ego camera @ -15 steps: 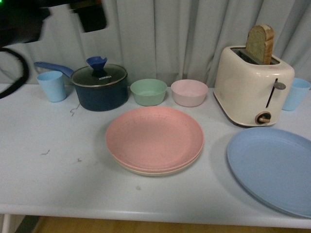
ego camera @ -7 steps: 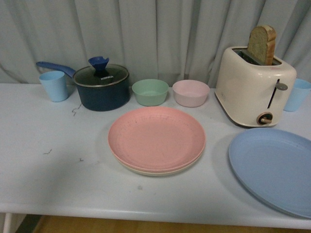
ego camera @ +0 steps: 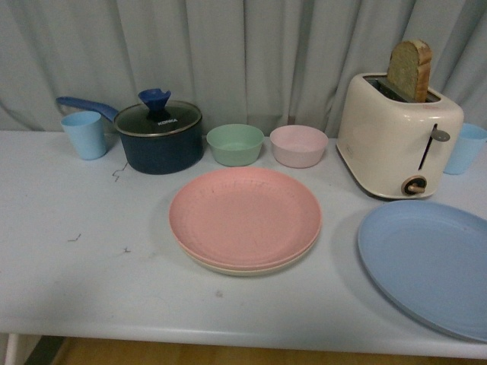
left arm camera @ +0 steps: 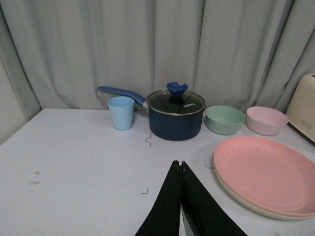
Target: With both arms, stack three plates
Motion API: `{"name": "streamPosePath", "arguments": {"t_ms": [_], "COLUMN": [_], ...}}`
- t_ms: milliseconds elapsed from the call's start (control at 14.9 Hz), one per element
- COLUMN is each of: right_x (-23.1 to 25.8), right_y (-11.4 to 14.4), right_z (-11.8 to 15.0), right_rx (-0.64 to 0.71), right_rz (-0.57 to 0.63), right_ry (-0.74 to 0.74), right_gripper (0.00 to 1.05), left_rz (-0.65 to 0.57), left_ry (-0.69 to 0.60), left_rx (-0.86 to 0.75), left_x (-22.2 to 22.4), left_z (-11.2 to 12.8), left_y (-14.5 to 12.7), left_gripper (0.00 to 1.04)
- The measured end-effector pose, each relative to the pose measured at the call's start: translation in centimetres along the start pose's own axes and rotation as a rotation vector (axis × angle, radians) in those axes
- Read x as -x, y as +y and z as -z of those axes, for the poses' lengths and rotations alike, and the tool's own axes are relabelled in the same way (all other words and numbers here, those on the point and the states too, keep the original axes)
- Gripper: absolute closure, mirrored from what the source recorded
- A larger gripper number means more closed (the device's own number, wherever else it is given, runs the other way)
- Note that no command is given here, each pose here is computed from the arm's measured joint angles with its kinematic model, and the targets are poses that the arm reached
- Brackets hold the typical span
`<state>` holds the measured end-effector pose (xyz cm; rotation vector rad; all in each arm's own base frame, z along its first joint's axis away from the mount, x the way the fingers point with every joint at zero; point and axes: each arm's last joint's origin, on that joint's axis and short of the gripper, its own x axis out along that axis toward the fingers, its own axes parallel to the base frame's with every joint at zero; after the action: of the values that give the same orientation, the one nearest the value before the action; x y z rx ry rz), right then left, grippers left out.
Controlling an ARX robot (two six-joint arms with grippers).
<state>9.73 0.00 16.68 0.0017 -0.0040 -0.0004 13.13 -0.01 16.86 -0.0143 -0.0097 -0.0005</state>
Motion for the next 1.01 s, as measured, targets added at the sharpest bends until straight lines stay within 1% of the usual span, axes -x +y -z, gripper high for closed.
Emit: {"name": "streamPosePath", "arguments": {"t_ms": [1007], "right_x": [0.0], "right_y": [0.0], "right_z": [0.0], "right_rx": [0.0], "right_rz": [0.0], "right_ry": [0.0], "right_gripper": [0.06], "left_rz": [0.0], "left_ry": [-0.001], "left_rx": [0.0], "left_x": [1.8], "left_z": [-0.2], "left_y": [0.0], "left_gripper": [1.03]}}
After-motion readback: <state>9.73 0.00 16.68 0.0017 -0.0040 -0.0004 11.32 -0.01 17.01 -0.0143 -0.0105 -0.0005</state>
